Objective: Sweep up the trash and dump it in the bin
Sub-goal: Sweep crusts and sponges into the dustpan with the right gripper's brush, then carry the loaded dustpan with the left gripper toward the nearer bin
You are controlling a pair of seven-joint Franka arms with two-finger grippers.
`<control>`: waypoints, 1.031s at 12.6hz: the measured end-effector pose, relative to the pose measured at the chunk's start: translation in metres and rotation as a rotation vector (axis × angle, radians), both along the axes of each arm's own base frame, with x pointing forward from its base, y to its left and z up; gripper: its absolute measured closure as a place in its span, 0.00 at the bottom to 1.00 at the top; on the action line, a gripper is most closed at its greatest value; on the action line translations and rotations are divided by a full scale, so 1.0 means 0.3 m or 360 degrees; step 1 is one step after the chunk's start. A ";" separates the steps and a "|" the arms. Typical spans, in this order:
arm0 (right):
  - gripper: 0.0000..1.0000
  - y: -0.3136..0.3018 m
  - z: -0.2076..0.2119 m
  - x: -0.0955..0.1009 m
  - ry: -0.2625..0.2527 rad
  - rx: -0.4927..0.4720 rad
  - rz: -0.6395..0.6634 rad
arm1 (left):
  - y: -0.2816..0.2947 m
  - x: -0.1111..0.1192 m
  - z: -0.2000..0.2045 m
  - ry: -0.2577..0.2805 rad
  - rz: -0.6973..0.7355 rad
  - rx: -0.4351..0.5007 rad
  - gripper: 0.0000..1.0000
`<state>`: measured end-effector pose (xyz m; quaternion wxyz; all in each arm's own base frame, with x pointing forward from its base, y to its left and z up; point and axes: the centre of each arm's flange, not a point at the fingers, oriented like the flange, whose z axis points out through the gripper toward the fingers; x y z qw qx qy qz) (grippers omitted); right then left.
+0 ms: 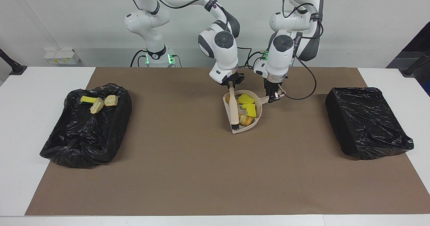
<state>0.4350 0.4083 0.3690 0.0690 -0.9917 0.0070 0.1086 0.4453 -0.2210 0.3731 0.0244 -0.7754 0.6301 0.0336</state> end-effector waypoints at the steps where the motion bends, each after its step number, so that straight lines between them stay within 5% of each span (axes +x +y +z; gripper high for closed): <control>1: 0.74 -0.045 -0.008 0.021 0.0054 -0.0039 -0.0024 | 0.004 0.002 0.000 -0.0003 0.0066 -0.0001 0.69; 6: 0.74 -0.272 0.082 0.118 0.0126 -0.0174 -0.0091 | 0.029 0.014 0.000 0.0015 0.0285 -0.0053 0.69; 13: 0.74 -0.117 0.105 -0.135 0.0068 -0.0254 0.0128 | 0.264 0.164 0.141 -0.0072 0.0743 -0.0248 0.69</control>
